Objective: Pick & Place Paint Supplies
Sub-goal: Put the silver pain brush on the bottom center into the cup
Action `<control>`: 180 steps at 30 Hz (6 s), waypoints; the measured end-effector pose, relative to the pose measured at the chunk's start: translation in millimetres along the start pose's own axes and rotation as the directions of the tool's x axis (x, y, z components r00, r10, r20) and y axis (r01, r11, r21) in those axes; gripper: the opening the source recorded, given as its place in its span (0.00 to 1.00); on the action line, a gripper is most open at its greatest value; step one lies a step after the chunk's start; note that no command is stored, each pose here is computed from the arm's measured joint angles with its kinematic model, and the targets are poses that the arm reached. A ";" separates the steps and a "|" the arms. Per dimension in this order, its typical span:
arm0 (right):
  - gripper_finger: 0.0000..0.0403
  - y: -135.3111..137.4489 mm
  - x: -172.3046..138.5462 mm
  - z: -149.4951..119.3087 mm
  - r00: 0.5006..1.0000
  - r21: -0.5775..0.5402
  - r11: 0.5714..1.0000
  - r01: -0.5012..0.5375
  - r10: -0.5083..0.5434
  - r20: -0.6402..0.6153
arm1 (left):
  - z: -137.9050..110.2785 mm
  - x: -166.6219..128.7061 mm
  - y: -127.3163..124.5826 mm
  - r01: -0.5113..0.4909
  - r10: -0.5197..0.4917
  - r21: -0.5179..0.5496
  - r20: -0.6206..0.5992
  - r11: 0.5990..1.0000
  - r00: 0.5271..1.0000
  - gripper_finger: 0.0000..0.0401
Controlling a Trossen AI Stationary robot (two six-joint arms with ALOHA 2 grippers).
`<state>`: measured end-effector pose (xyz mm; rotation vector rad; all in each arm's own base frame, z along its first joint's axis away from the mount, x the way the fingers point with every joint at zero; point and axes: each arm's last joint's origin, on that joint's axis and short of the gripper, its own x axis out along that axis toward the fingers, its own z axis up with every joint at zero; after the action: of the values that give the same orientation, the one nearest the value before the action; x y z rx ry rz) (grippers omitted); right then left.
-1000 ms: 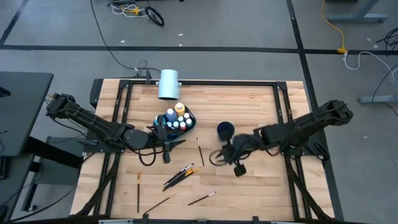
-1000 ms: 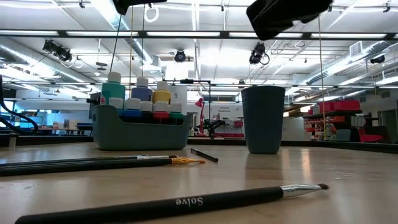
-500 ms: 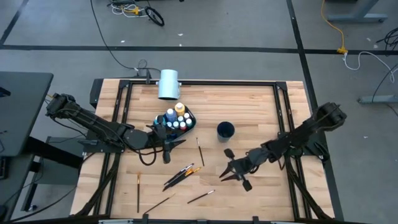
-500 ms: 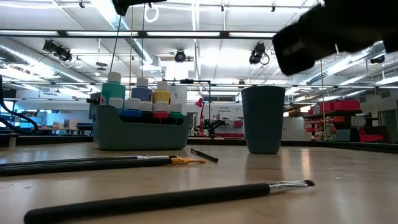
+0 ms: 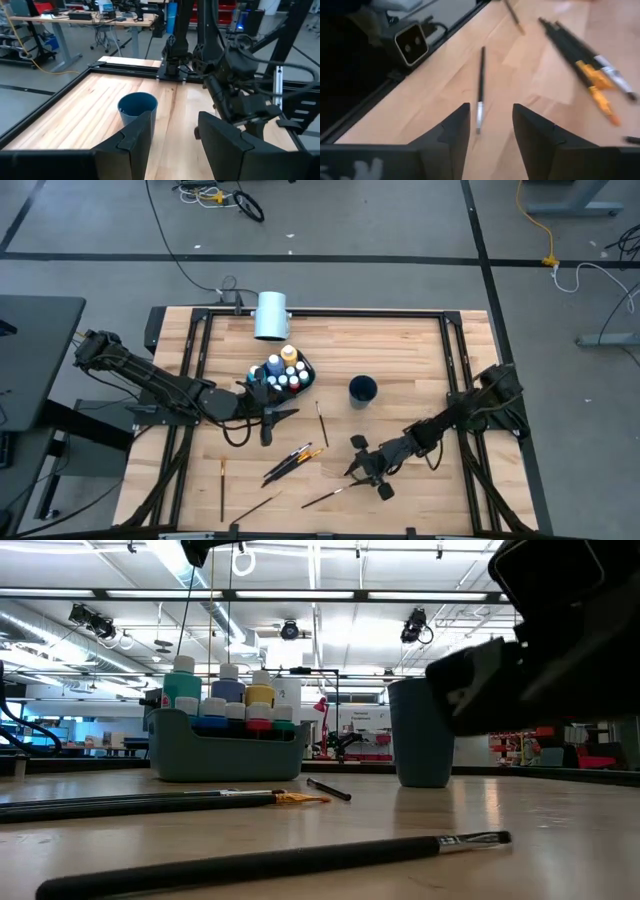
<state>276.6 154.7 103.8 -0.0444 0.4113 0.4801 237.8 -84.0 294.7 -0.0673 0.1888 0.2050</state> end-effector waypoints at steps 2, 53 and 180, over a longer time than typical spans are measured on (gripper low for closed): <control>0.39 0.8 6.7 -3.4 1.000 -0.004 1.000 -0.003 0.003 -0.013 | -0.3 0.0 -0.1 0.006 -0.006 0.002 -0.003 1.000 1.000 0.43; 0.02 15.5 37.4 -28.7 0.988 -0.102 0.986 0.133 -0.140 -0.065 | 0.6 0.1 -0.3 0.007 -0.007 0.049 0.005 0.999 1.000 0.43; 0.05 -89.6 -115.0 110.4 0.544 -0.812 0.520 -0.264 -0.615 -0.571 | -22.1 -2.4 3.1 0.026 -0.026 -0.003 -0.216 1.000 0.976 0.43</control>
<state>266.0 39.7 245.6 -1.3781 1.0875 0.3388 230.9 -83.3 273.4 -0.0922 0.4044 0.1709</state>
